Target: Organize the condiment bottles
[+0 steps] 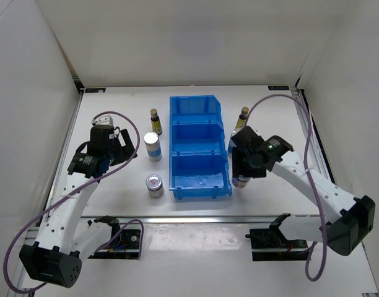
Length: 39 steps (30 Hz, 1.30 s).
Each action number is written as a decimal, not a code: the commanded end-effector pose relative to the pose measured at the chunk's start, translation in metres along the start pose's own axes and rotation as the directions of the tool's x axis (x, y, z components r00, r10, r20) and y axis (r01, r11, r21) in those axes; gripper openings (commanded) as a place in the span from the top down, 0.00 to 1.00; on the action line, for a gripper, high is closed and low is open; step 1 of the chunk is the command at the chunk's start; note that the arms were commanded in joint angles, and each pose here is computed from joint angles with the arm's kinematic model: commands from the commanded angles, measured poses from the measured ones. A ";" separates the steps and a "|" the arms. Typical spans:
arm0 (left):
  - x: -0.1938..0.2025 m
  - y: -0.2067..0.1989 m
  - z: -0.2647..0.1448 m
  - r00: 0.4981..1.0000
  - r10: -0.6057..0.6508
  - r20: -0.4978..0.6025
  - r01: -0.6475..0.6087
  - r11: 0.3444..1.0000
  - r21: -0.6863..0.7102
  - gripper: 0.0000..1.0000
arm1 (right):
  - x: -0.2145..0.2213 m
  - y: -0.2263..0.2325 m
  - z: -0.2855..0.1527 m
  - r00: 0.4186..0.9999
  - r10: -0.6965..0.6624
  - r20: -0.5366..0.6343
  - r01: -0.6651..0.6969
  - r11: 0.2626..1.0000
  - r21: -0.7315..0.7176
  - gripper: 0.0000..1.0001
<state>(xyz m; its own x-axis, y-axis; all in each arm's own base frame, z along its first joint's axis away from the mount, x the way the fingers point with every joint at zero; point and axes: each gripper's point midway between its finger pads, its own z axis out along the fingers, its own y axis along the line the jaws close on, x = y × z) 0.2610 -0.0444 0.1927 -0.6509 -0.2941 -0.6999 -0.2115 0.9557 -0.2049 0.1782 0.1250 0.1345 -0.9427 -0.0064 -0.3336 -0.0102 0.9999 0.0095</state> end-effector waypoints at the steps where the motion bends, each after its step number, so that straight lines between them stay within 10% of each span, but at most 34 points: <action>1: -0.010 -0.004 -0.005 1.000 -0.004 0.025 0.003 1.000 0.011 0.00 | -0.044 0.032 -0.055 0.977 -0.027 0.210 0.050 0.993 -0.104 1.00; 17: -0.009 -0.004 -0.003 1.000 -0.002 0.017 0.002 1.000 0.007 0.00 | -0.064 0.118 -0.013 0.962 -0.272 0.018 0.273 0.960 -0.065 1.00; 28: -0.009 -0.004 -0.003 1.000 -0.002 0.016 0.002 1.000 0.007 0.00 | -0.036 0.123 0.024 0.970 -0.162 -0.182 0.133 0.978 -0.162 0.99; 31: -0.009 -0.004 -0.003 1.000 -0.002 0.016 0.002 1.000 0.007 0.00 | -0.033 0.123 0.028 0.972 -0.152 -0.182 0.117 0.975 -0.188 0.87; 35: -0.009 -0.004 -0.003 1.000 -0.002 0.016 0.002 1.000 0.007 0.00 | -0.028 0.116 0.028 0.972 -0.143 -0.189 0.111 0.979 -0.172 0.37; 39: -0.004 -0.016 -0.009 1.000 -0.022 -0.009 0.022 0.997 0.075 0.00 | -0.034 0.113 0.020 0.987 -0.107 -0.123 0.087 0.983 -0.160 0.08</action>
<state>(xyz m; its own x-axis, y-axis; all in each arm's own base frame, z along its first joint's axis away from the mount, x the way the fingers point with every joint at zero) 0.2613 -0.0473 0.1880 -0.6681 -0.2952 -0.6830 -0.2086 0.9554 -0.2090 0.2114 0.2330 0.1010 -0.9812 -0.1555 -0.1146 -0.1646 0.9835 0.0745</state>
